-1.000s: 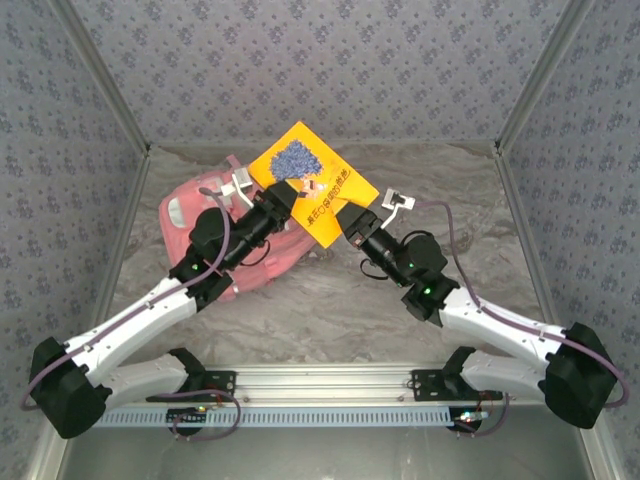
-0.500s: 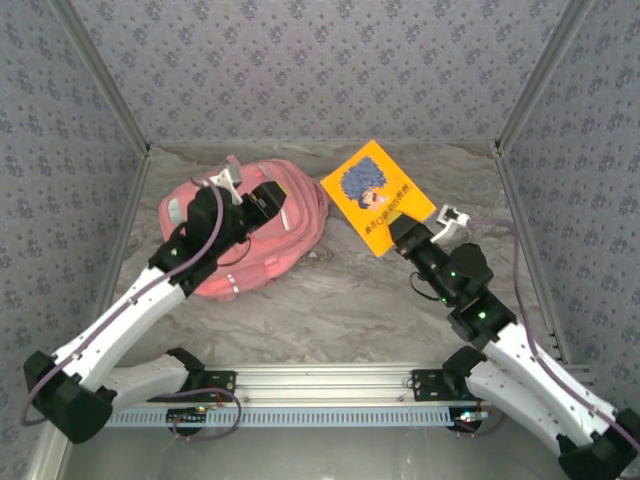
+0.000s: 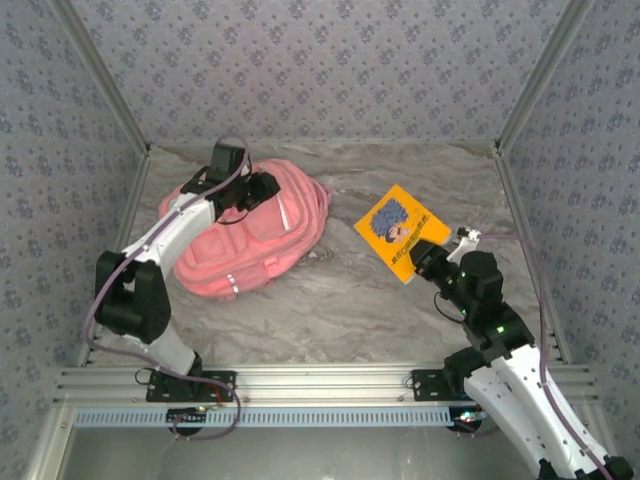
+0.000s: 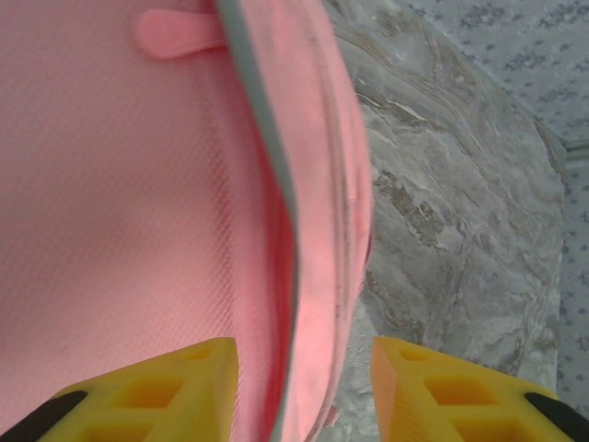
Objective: Pack the student bag
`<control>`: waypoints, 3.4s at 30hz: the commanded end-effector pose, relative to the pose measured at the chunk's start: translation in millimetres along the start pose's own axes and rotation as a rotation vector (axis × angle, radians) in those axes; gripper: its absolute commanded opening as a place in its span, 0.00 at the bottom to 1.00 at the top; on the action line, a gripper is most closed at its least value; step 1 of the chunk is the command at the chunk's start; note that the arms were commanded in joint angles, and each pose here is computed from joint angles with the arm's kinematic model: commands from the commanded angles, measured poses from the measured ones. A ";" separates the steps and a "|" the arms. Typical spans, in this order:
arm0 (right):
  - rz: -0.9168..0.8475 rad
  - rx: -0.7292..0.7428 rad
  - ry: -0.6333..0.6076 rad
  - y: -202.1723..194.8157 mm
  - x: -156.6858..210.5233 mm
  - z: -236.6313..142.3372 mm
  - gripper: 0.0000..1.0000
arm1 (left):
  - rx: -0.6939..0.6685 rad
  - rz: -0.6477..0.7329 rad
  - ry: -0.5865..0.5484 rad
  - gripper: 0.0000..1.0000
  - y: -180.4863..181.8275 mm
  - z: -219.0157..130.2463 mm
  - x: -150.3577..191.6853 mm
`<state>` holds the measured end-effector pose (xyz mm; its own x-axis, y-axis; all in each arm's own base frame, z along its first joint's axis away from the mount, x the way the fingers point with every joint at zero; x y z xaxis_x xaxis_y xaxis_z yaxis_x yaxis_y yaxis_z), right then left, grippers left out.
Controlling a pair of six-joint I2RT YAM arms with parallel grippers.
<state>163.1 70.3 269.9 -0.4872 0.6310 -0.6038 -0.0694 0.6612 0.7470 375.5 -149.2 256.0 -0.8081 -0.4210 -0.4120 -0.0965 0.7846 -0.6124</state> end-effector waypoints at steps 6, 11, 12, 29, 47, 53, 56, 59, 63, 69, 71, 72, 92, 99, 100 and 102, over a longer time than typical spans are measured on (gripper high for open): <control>-0.040 -0.085 -0.038 14.0 -17.0 -12.0 0.00 | -0.007 0.067 0.046 0.42 -10.2 14.3 -22.4; -0.033 -0.080 -0.042 11.3 -20.4 -11.8 0.00 | -0.035 0.053 0.055 0.42 -3.2 19.7 -22.3; -0.029 -0.077 -0.039 9.8 -19.8 -11.1 0.00 | -0.038 0.049 0.060 0.42 -1.9 20.5 -21.4; 0.009 -0.075 -0.009 0.7 -15.9 -3.5 0.00 | 0.001 0.037 0.117 0.38 1.1 47.0 -12.9; 0.020 -0.077 0.004 -3.0 -12.5 -0.1 0.00 | -0.015 0.072 0.164 0.35 -10.3 68.2 -13.1; 0.010 -0.056 0.006 -3.7 -13.1 -1.0 0.00 | -0.117 0.085 0.224 0.25 -3.1 83.8 -15.0; 0.011 -0.056 0.012 -4.0 -12.3 -1.2 0.00 | -0.138 0.090 0.246 0.08 -1.3 87.9 -14.9; -0.005 -0.045 0.014 -3.7 -12.7 -2.8 0.00 | -0.114 0.122 0.252 0.00 -10.6 86.2 -13.5; -0.039 -0.010 0.009 -3.9 -14.7 -6.5 0.00 | -0.077 0.190 0.278 0.00 -33.9 82.3 -5.2; -0.139 0.100 -0.027 -1.7 -24.8 -19.5 0.00 | 0.048 0.312 0.349 0.00 -90.9 62.5 18.9; -0.154 0.135 -0.040 0.0 -29.2 -23.4 0.00 | 0.085 0.371 0.375 0.00 -110.7 50.1 29.8; -0.160 0.161 -0.041 0.4 -31.3 -25.4 0.00 | 0.103 0.394 0.385 0.00 -118.3 43.8 33.7; -0.131 -0.132 0.149 29.4 -15.4 -41.2 0.00 | 0.615 0.668 0.428 0.00 -150.7 -119.7 40.8; -0.051 -0.397 0.218 39.4 -8.1 -19.0 0.00 | 0.823 0.595 0.371 0.00 -151.5 -155.0 12.6; -0.047 -0.421 0.219 41.1 -8.7 -16.9 0.00 | 0.840 0.591 0.375 0.00 -152.2 -156.1 12.8; -0.041 -0.450 0.209 44.5 -12.1 -12.5 0.00 | 0.881 0.584 0.401 0.00 -154.0 -156.0 15.4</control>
<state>153.1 78.7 272.4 -0.7088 0.4722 -0.5240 -0.2207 0.5570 0.8006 317.9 -204.4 385.0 -0.8719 0.2160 -0.4394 0.4884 0.4470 -0.7495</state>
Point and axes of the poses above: each hand's point on the last joint's axis, 136 mm out from that joint toward the fingers, its own z axis out along the fingers, its own y axis along the line the jaws close on, x = y × z, the point moved 9 cm from there along -z, back along the fingers, and after that the axes turned 1 degree about z, right-handed, at the moved point
